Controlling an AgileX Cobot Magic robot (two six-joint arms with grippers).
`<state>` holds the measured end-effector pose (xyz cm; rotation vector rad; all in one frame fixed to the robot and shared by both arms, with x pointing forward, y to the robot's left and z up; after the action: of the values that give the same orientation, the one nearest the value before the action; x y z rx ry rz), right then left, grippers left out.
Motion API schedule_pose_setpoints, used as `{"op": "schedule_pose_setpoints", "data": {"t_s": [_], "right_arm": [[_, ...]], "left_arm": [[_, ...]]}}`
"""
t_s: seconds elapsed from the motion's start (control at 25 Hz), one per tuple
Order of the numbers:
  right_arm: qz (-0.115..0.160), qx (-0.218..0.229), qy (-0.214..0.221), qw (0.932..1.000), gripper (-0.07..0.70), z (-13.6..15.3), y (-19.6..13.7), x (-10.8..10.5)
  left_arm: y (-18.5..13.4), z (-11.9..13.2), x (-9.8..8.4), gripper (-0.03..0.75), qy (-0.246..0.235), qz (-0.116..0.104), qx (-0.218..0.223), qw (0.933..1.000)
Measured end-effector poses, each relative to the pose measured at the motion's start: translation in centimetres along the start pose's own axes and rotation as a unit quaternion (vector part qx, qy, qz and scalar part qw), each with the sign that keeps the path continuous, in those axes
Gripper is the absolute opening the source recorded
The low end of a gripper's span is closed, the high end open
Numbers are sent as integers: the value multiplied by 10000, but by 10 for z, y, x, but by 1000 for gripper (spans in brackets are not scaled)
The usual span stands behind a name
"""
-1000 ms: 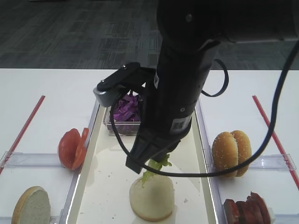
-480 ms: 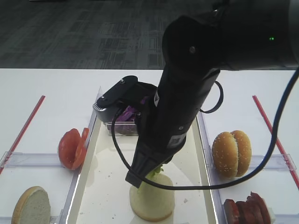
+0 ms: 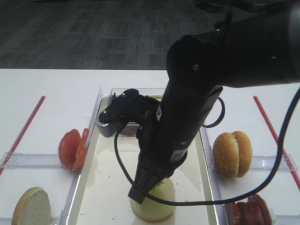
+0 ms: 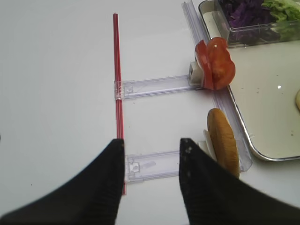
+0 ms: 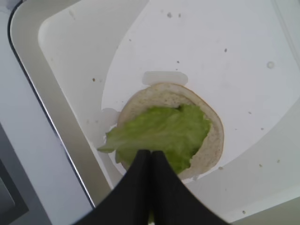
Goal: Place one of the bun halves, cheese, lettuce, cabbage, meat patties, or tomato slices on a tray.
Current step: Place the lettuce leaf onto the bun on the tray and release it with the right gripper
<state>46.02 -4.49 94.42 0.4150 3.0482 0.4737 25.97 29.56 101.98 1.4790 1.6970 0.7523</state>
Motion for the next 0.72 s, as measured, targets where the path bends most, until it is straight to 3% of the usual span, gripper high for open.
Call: {"op": "schedule_pose_setpoints", "data": {"t_s": [0.72], "right_arm": [[-7,-315,-184,9993,29,2,8,-2]], "left_arm": [[0,0,0,271,0,0,0,10000]]}}
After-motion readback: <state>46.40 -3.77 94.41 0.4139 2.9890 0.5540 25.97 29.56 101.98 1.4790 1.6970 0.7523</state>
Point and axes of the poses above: a point on each arm's last joint axis where the gripper is mounted, z pointing out along that axis toward the gripper, x along the wrist's bending axis when the last joint is at zero, y = z × x, the point moved 4 cm from there along z, pointing out along that axis toward the gripper, and after that the axes turned 12 degrees about -z, right-handed, at the moved point
